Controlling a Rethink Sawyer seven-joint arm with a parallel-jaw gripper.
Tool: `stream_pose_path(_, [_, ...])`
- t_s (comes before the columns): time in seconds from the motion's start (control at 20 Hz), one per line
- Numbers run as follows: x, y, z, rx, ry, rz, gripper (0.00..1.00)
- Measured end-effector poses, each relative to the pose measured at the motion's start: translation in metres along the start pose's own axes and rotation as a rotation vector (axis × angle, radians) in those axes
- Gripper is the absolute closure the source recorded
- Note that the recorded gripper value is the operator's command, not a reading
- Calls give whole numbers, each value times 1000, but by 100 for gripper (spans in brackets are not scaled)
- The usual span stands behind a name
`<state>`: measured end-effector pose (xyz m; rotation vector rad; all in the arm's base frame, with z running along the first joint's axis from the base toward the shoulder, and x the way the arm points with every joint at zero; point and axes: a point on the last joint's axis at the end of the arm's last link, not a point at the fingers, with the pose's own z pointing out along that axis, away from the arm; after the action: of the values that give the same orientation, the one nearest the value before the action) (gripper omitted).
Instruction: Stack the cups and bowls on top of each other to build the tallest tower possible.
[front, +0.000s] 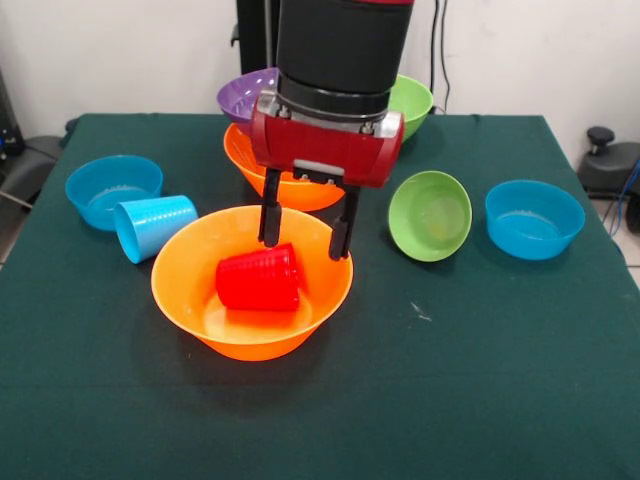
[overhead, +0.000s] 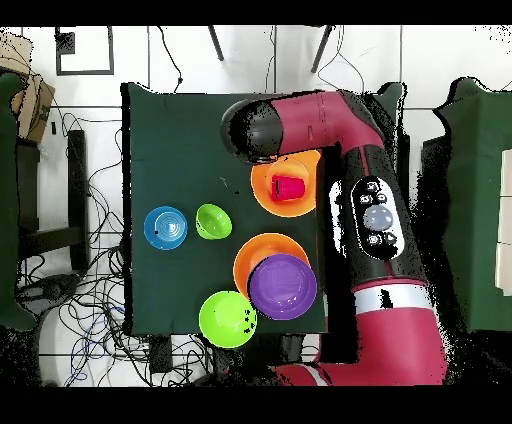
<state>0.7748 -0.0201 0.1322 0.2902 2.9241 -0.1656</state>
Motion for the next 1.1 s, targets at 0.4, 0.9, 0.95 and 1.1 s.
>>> stream_pose_path(0.4, [5,-9,27,10,21,2,0])
stream_pose_path(0.9, [20,-12,54,25,52,-20,0])
stream_pose_path(0.95, [22,-12,57,29,55,-25,0])
stream_pose_path(1.1, [24,-13,60,36,55,-34,0])
